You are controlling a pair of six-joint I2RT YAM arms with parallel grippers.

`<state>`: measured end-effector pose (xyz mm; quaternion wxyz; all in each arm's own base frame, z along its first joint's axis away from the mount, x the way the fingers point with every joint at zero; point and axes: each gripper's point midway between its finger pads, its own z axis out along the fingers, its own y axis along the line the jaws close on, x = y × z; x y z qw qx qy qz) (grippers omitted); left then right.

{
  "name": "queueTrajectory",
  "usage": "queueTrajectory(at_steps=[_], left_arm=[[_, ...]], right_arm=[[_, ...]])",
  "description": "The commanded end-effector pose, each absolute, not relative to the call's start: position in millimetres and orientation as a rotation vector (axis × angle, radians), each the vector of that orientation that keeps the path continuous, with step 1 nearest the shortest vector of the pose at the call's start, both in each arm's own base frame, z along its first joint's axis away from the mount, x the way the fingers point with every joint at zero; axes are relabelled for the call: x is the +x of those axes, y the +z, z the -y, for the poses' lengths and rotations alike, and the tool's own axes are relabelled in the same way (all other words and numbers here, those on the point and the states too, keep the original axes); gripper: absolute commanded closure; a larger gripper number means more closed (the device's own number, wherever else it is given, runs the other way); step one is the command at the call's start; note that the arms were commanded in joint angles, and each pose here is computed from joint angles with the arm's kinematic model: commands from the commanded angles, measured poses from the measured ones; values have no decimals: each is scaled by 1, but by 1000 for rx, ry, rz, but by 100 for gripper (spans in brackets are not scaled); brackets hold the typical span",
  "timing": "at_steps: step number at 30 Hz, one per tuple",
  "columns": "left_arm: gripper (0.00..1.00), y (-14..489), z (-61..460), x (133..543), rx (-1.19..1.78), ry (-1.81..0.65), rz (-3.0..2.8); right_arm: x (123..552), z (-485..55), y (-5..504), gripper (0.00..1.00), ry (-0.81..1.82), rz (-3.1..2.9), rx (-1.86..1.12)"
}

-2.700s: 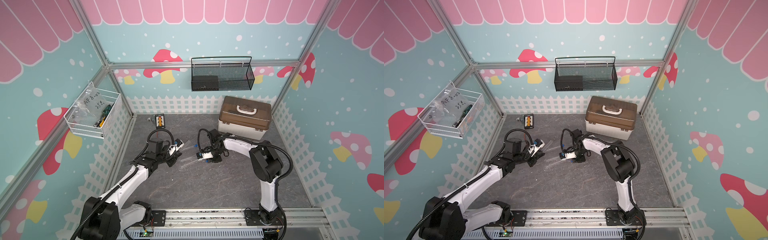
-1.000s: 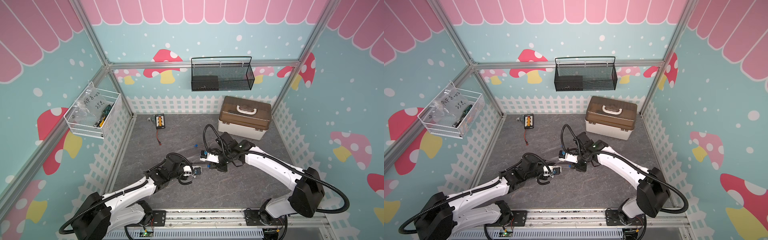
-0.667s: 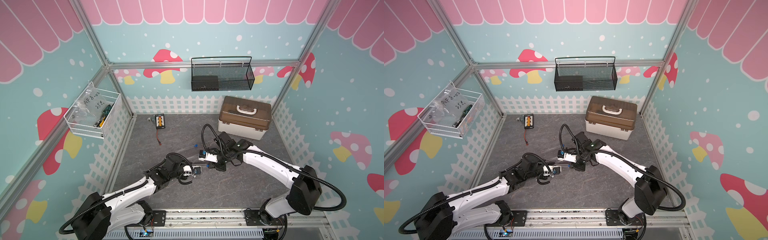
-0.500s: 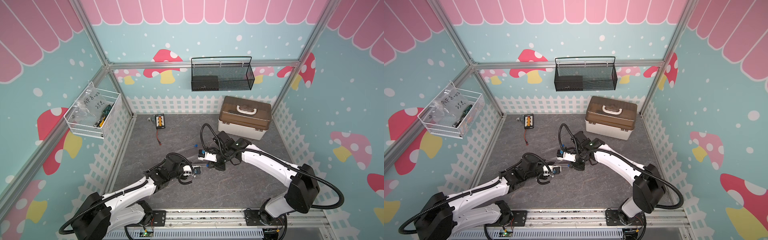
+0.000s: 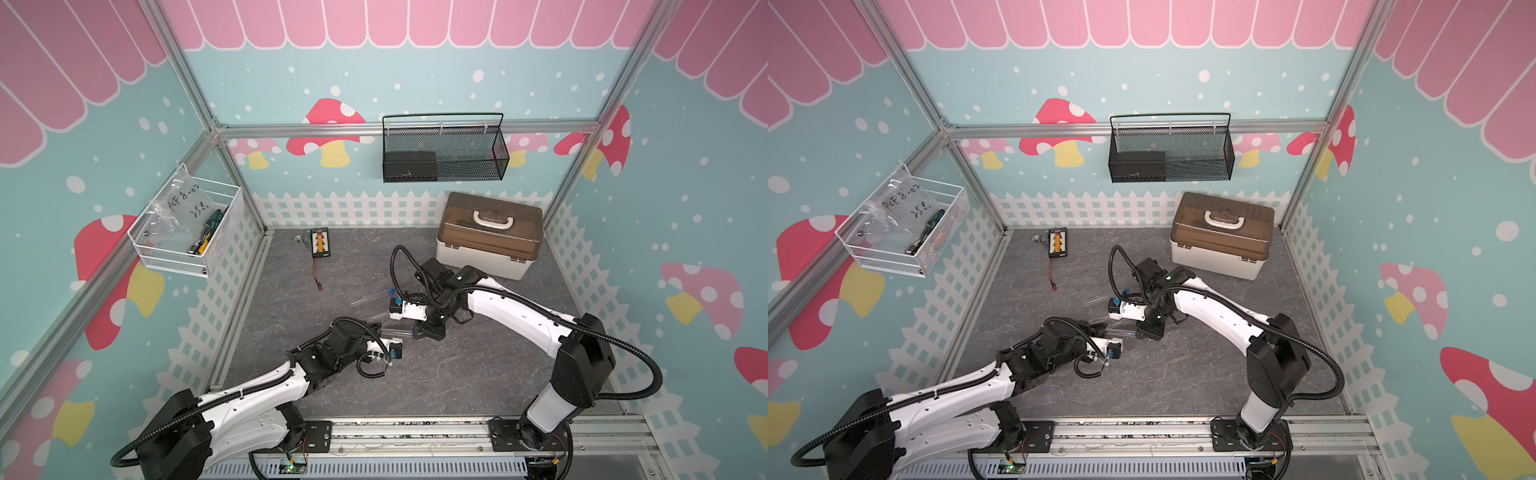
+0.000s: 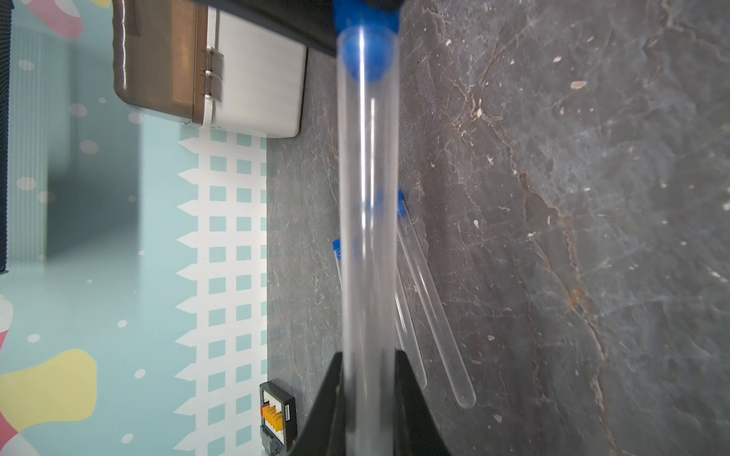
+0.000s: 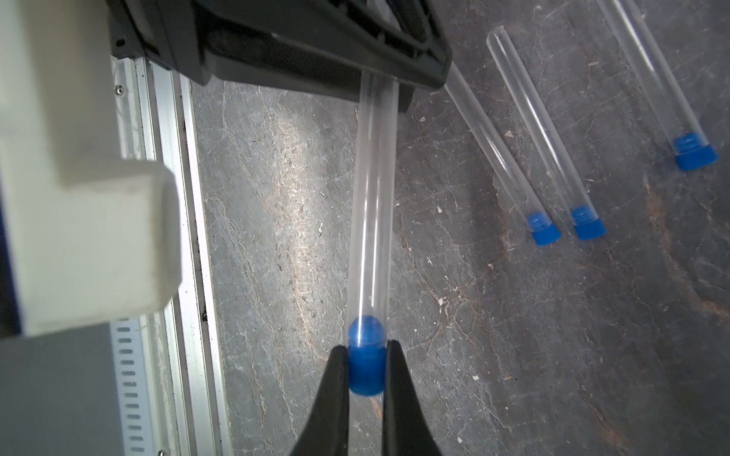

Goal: Insert stoppers into test tubes
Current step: Insert the stopper into the test tube.

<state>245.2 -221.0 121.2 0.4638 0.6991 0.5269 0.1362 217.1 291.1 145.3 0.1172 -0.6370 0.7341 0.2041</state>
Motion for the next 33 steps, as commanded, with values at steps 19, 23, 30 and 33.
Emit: queueTrajectory(at_steps=[19,23,30,33], left_arm=[[100,174,285,172,1711,-6,-776],[100,176,286,173,1696,-5,-778],[100,171,276,191,1624,10,-933],[100,176,273,199,1549,-34,-1000]], right_arm=[[263,-377,214,95,890,-1776,-1525],[262,-375,219,86,890,-1776,-1508],[255,-349,245,62,866,-1761,-1426],[254,-326,263,51,839,-1785,-1326]])
